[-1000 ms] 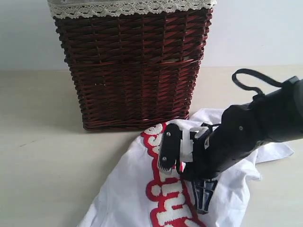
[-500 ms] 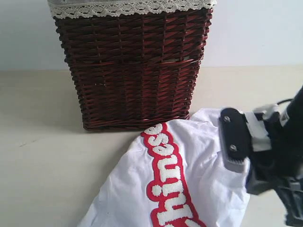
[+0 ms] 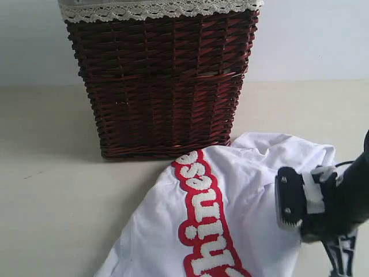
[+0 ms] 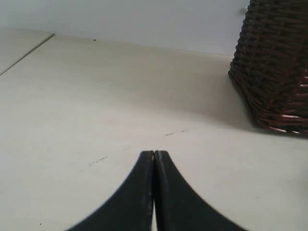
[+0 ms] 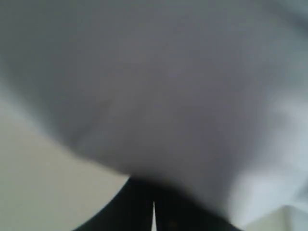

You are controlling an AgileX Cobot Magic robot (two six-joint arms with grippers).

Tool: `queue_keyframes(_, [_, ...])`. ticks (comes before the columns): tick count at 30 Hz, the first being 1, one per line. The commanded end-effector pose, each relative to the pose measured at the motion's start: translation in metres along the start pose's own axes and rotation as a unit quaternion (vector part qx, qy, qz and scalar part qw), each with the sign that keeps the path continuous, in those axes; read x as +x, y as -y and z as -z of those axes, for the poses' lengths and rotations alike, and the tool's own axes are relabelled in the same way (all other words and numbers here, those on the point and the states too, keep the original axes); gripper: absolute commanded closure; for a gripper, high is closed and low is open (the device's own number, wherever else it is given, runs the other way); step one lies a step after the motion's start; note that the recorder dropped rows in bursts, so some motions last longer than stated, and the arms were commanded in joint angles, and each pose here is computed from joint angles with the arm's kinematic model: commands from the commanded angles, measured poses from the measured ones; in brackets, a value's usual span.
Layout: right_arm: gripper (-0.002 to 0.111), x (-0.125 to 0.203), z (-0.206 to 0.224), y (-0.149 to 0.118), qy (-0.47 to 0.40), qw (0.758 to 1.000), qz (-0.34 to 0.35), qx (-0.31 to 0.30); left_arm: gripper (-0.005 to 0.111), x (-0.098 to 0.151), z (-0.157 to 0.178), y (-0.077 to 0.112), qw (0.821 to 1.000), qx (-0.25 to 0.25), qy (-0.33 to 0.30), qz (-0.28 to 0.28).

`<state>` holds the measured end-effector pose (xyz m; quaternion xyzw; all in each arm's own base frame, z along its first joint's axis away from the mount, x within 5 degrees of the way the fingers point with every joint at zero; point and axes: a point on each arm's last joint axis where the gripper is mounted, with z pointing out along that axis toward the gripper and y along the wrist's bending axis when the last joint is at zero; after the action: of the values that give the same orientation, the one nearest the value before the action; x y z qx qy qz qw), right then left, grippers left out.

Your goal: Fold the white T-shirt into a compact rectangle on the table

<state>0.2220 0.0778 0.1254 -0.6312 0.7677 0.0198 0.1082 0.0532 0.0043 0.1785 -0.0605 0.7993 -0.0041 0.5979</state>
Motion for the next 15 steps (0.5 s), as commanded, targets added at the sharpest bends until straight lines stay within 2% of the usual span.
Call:
queue_keyframes(1, [0.108,-0.008,0.007,0.03,0.067,0.982,-0.085,0.157,0.107,-0.003,0.001,0.0,1.0,0.003,0.012,0.001])
queue_keyframes(3, [0.108,-0.009,0.011,0.041,0.082,0.967,-0.107,0.216,0.107,-0.003,0.001,0.0,1.0,0.003,0.012,0.001])
queue_keyframes(5, [0.108,-0.012,0.015,0.047,0.088,0.962,-0.107,0.236,0.107,-0.003,0.001,0.0,1.0,0.003,0.012,0.001])
queue_keyframes(15, [0.108,-0.032,0.015,0.08,0.107,0.958,-0.116,0.238,0.107,-0.003,0.001,0.0,1.0,0.003,0.012,0.001])
